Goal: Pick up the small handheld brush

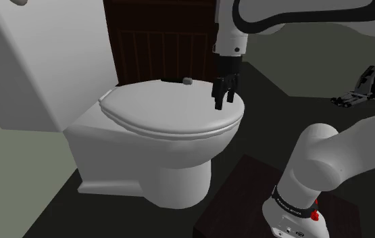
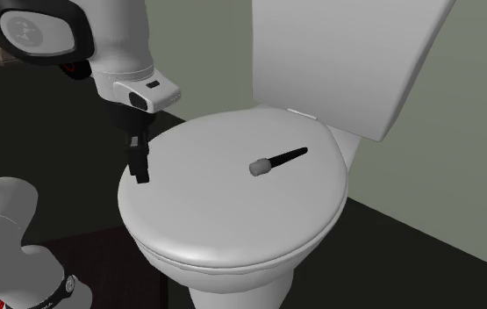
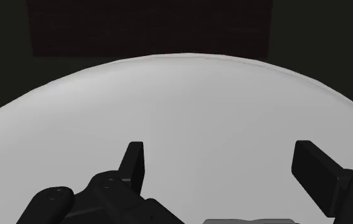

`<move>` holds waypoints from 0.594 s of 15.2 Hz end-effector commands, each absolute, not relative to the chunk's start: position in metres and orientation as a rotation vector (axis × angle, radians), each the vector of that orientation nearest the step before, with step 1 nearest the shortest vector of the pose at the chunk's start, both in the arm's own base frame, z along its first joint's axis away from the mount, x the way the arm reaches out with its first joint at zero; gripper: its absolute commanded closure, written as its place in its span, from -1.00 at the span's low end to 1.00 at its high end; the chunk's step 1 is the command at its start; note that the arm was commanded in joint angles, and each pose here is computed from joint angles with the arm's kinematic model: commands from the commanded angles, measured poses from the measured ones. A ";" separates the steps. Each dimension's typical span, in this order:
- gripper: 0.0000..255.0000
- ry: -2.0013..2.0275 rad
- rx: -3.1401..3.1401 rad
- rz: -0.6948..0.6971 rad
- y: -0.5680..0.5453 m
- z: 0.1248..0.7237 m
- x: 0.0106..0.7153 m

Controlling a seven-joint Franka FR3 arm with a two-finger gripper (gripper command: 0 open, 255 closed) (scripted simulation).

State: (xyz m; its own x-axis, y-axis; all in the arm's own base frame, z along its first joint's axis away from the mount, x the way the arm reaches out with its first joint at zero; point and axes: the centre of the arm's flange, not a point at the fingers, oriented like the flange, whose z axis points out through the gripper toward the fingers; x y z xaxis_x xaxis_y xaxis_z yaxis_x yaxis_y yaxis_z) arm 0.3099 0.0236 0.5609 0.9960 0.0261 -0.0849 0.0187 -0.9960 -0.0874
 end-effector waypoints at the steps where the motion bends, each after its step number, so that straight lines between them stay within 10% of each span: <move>1: -1.00 -0.034 -3.052 0.132 0.024 0.561 0.310; 9: -1.00 -0.217 -3.056 0.155 -0.009 0.582 0.410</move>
